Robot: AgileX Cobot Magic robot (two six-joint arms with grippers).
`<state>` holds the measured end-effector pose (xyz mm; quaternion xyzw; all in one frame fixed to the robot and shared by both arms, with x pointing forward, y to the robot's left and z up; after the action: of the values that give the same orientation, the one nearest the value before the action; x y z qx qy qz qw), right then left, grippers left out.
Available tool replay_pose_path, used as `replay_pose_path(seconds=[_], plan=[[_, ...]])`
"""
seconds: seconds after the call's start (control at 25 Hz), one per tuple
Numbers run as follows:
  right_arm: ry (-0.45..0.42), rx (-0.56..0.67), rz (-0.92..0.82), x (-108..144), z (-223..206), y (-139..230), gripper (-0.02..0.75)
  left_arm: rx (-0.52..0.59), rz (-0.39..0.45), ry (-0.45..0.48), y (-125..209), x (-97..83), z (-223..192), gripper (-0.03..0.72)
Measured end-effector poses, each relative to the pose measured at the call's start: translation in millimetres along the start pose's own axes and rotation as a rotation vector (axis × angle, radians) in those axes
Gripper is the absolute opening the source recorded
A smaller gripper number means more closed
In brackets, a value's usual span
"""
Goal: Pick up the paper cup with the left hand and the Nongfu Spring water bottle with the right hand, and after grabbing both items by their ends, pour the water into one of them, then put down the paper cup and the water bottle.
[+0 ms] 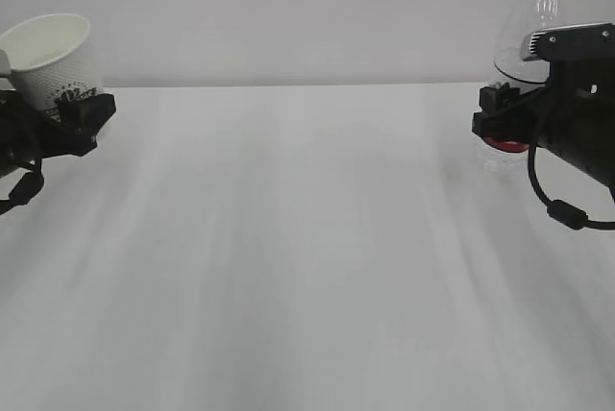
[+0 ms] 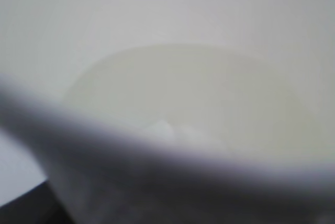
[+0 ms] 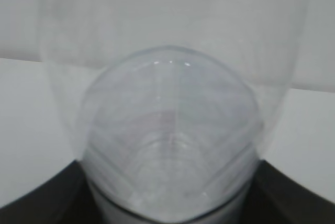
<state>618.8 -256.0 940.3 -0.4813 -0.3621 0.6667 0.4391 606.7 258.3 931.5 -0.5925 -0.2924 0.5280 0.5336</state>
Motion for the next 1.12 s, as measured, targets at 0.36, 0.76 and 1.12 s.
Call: replay_pose_path(seconds=[0.36, 0.76, 1.12], plan=[[0.000, 0.000, 0.000, 0, 0, 0, 0.466, -0.015, 0.019, -0.057, -3, 15.3, 3, 0.515], [-0.003, -0.001, 0.004, 0, 0, 0, 0.466, 0.026, 0.051, -0.094, 16, 25.2, -1, 0.515], [-0.005, 0.000, 0.006, 1, 0, 0, 0.466, -0.036, 0.065, -0.110, 18, 31.1, -3, 0.514]])
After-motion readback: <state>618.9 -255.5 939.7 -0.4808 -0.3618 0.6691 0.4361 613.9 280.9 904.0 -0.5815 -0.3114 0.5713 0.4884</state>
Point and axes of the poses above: a point on each arm's last joint axis where the gripper is mounted, z pointing back along that axis away from the gripper, x along the wrist's bending axis when the last joint is at zero, y = z × x, the point moved 3 cm from there along -z, pointing out along that axis toward the gripper, and after that the axes turned 15 degrees about z, right-handed, at the moved point
